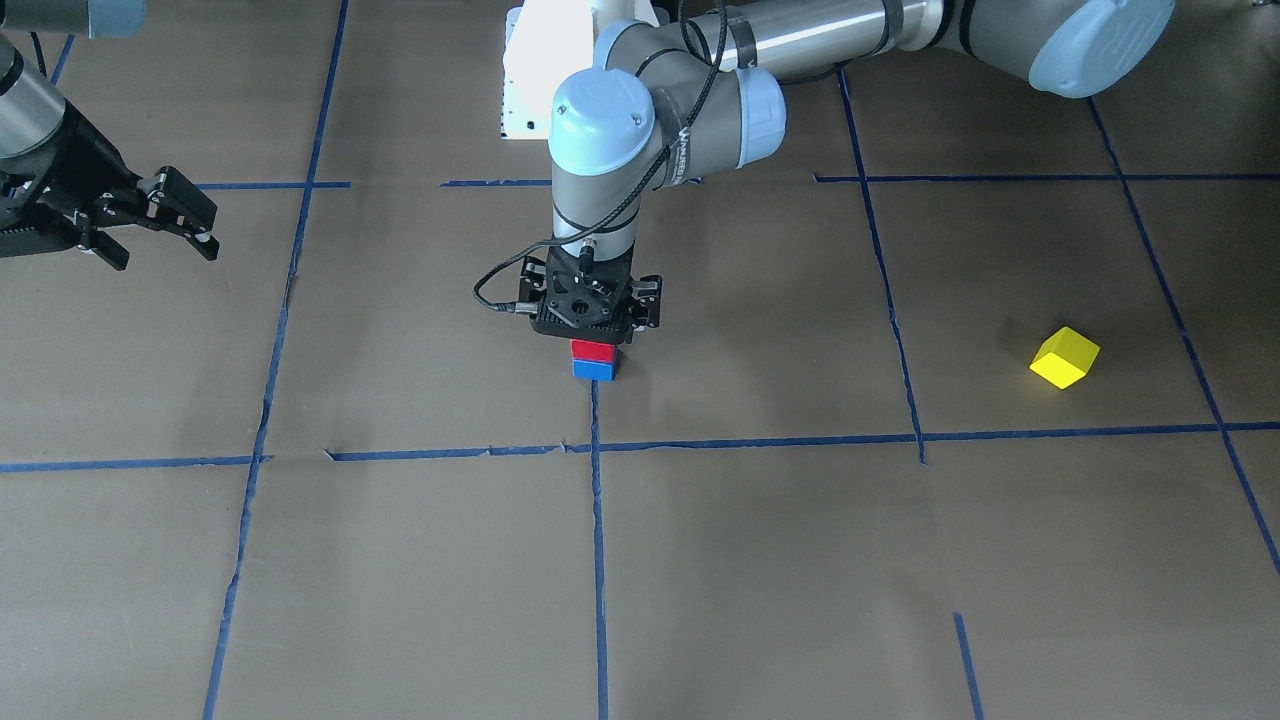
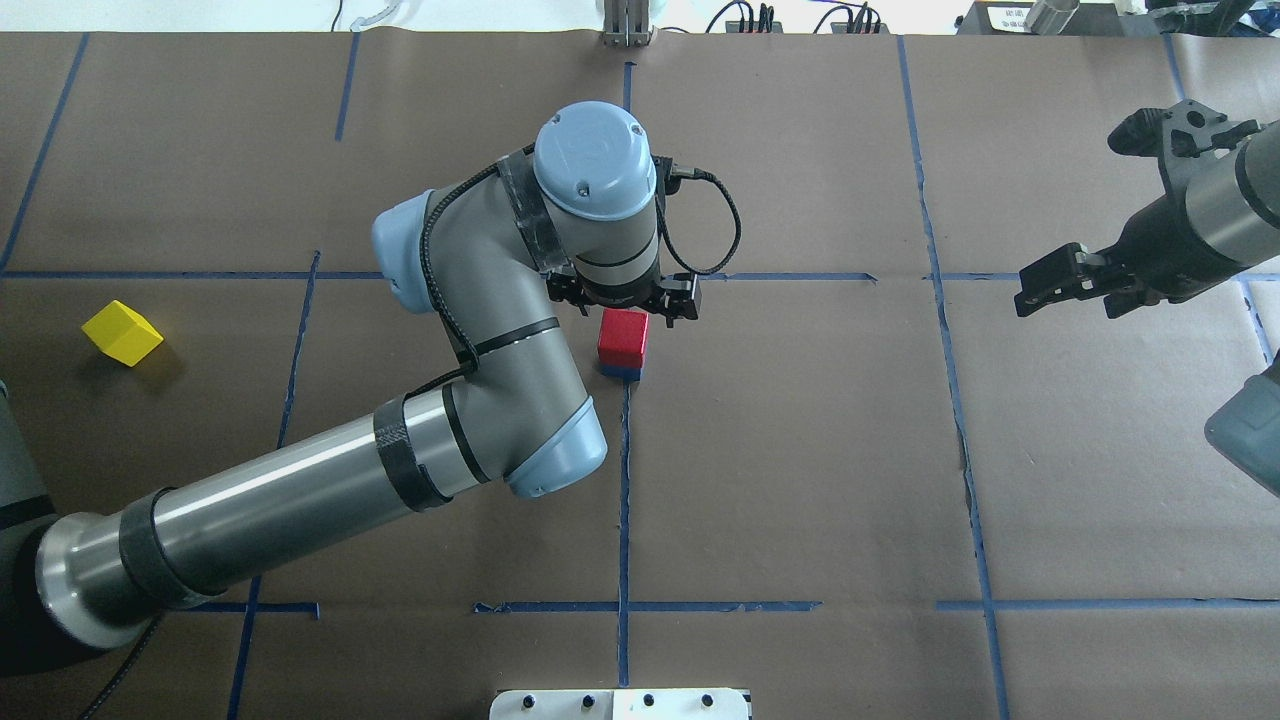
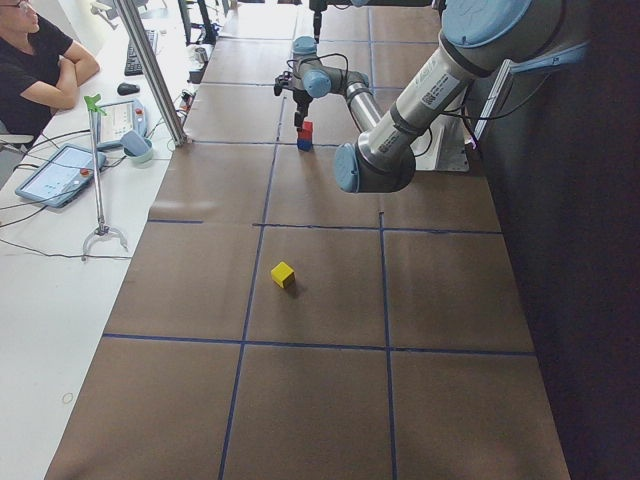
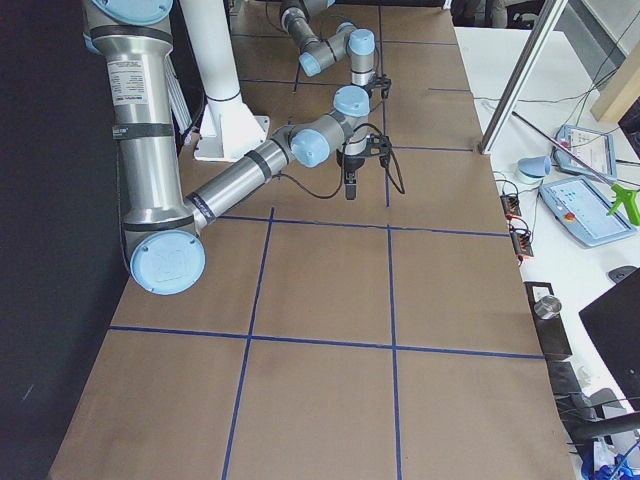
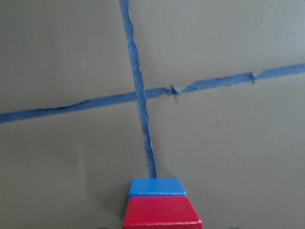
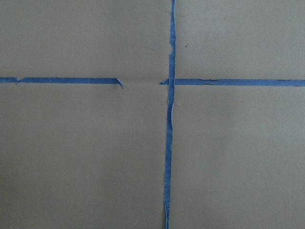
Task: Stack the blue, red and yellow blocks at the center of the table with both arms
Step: 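Lower the red cube onto the blue cube and open the left gripper, then move the left gripper to the yellow cube and grasp it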
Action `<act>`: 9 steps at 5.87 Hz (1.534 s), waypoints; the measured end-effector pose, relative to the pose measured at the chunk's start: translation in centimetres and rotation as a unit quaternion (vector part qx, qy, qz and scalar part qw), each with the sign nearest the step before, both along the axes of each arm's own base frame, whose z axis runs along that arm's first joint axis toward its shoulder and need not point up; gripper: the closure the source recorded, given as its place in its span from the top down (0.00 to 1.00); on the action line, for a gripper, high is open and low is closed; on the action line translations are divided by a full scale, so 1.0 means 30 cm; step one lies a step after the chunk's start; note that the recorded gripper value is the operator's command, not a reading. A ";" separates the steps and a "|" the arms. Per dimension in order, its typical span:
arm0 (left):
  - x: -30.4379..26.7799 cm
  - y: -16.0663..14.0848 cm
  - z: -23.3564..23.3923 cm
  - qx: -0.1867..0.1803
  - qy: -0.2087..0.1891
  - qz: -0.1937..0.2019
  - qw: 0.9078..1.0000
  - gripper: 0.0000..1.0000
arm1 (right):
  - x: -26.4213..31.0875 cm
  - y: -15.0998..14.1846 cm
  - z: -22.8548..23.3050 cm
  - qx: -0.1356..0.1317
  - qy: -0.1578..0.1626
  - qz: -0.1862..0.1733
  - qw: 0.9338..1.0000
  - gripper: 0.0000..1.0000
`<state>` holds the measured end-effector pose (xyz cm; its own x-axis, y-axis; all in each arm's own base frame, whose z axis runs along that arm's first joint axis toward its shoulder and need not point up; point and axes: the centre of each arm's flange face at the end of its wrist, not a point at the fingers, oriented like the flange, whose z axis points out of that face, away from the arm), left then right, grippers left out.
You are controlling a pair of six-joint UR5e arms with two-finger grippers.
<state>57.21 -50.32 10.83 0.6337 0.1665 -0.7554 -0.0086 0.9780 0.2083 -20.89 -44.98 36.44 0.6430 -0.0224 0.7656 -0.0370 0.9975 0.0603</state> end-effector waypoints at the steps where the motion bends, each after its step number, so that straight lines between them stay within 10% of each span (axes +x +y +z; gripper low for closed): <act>1: -0.110 -0.026 0.002 0.008 0.012 -0.015 1.000 1.00 | 0.002 -0.001 0.000 0.000 0.000 0.000 1.000 1.00; 3: -0.359 -0.050 0.220 0.048 -0.002 -0.009 0.999 1.00 | 0.019 0.000 0.015 0.004 0.003 -0.002 1.000 1.00; 7: -1.014 -0.221 0.940 0.129 -0.077 0.132 0.980 1.00 | 0.089 0.000 0.094 0.003 0.017 -0.004 1.000 1.00; 9: -1.176 -0.134 1.280 0.133 -0.106 0.185 0.968 1.00 | 0.090 -0.005 0.108 0.001 0.021 -0.001 1.000 1.00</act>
